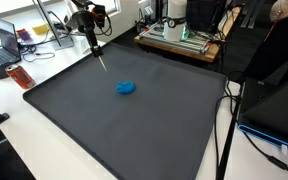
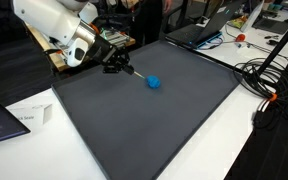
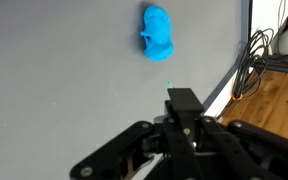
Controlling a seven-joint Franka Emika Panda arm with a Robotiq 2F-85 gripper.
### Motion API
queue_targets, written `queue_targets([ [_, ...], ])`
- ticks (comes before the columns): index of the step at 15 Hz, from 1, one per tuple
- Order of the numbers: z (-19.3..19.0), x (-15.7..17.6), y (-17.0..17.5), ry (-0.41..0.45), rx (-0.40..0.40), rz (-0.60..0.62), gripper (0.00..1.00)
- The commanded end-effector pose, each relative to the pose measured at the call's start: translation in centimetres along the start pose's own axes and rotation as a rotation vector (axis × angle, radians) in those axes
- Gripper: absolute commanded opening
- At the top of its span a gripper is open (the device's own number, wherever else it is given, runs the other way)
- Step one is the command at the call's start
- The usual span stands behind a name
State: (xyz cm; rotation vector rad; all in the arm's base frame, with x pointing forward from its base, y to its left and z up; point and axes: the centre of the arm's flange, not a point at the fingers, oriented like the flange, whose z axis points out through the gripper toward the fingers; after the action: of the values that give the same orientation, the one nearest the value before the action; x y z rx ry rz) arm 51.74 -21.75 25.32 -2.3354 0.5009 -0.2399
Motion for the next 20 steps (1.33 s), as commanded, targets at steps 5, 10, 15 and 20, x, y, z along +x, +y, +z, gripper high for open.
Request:
queue_targets([
  [5,1.7,-7.3,-6.7,0.054,-0.102,-0.151,0.03],
  [10,2.9,-9.4,-11.2,0.102,-0.188,-0.241,0.03],
  [15,6.6,-11.2,-14.5,0.130,-0.369,-0.368,0.04],
  [20,8.1,-11.6,-14.9,0.146,-0.384,-0.402,0.12],
])
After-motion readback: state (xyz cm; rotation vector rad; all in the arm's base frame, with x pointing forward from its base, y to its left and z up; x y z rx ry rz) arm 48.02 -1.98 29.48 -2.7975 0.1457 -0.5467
